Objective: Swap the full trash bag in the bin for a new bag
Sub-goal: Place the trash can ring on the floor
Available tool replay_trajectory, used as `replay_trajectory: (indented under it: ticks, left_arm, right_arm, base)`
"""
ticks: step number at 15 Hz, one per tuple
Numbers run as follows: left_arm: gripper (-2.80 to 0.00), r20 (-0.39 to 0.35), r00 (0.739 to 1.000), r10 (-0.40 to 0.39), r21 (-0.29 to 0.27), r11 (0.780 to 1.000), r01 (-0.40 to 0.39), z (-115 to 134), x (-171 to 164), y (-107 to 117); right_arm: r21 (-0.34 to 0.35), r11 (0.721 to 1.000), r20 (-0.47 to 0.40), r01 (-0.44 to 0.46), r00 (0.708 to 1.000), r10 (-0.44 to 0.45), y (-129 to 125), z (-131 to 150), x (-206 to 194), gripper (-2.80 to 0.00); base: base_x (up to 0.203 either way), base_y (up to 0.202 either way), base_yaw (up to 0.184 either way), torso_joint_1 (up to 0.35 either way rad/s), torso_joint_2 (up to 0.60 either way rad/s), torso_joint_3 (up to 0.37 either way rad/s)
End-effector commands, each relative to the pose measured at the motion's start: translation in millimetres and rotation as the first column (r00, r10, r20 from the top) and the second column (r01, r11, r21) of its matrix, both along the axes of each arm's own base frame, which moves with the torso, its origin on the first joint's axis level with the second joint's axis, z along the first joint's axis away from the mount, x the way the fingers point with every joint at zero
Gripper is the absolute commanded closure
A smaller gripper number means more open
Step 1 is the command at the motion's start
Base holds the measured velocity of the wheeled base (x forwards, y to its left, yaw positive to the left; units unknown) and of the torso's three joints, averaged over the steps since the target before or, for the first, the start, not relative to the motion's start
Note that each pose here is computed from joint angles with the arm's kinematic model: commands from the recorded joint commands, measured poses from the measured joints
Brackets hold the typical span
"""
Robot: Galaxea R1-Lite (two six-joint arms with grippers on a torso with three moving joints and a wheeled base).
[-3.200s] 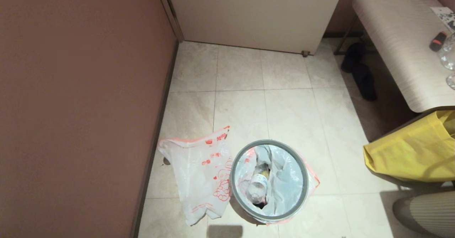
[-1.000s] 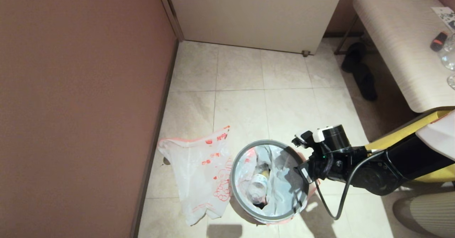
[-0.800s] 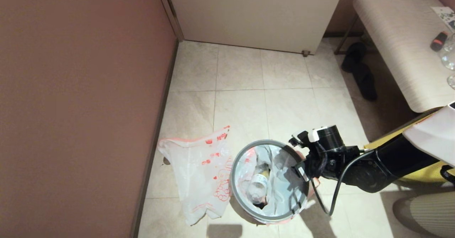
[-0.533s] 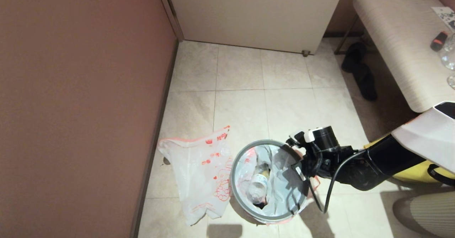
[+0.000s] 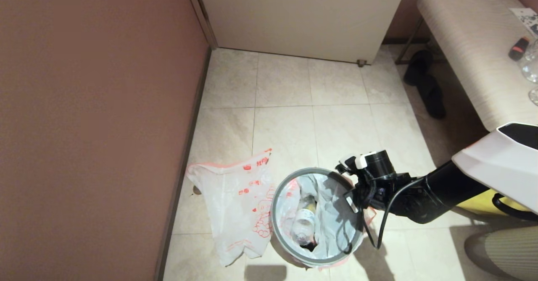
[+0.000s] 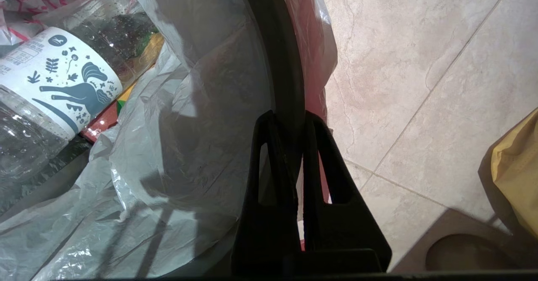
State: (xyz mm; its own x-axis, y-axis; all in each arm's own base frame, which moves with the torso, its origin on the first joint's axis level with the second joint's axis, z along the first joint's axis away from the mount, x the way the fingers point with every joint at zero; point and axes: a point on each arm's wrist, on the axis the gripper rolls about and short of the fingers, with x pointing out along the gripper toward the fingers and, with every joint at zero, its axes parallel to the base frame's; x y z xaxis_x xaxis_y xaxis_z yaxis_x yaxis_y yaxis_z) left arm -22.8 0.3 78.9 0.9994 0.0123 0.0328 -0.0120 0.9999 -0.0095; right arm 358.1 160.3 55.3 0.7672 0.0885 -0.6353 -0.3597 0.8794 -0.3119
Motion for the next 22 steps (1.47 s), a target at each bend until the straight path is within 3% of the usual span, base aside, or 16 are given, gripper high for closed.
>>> replay_trajectory:
  ticks: [1, 8, 13, 19, 22]
  left_arm:
    - [0.00, 0.001, 1.000, 0.001, 0.000, 1.000, -0.001, 0.0, 0.0, 0.0]
    - [0.00, 0.001, 1.000, 0.001, 0.000, 1.000, -0.001, 0.0, 0.0, 0.0]
    - [0.00, 0.001, 1.000, 0.000, 0.000, 1.000, 0.000, 0.0, 0.0, 0.0]
    - [0.00, 0.001, 1.000, 0.001, 0.000, 1.000, -0.001, 0.0, 0.0, 0.0]
    - [0.00, 0.001, 1.000, 0.000, 0.000, 1.000, 0.000, 0.0, 0.0, 0.0]
  right_arm:
    - [0.009, 1.000, 0.031, -0.002, 1.000, 0.002, -0.7, 13.3, -3.4, 0.00]
    - [0.034, 0.999, 0.086, -0.028, 0.996, 0.025, -2.4, 48.1, -27.6, 0.00]
    - [0.077, 0.996, 0.148, -0.040, 0.989, 0.028, -14.7, 95.6, -62.6, 0.00]
    - [0.264, 0.964, 0.143, 0.022, 0.988, -0.061, -43.2, 164.1, -134.3, 0.00]
    - [0.375, 0.926, 0.068, 0.054, 0.994, -0.085, -33.8, 163.8, -148.5, 0.00]
  base:
    - [0.000, 0.000, 0.000, 0.000, 0.00, 0.000]
    - [0.000, 0.000, 0.000, 0.000, 0.00, 0.000]
    - [0.000, 0.000, 0.000, 0.000, 0.00, 0.000]
    - [0.000, 0.000, 0.000, 0.000, 0.00, 0.000]
    - [0.000, 0.000, 0.000, 0.000, 0.00, 0.000]
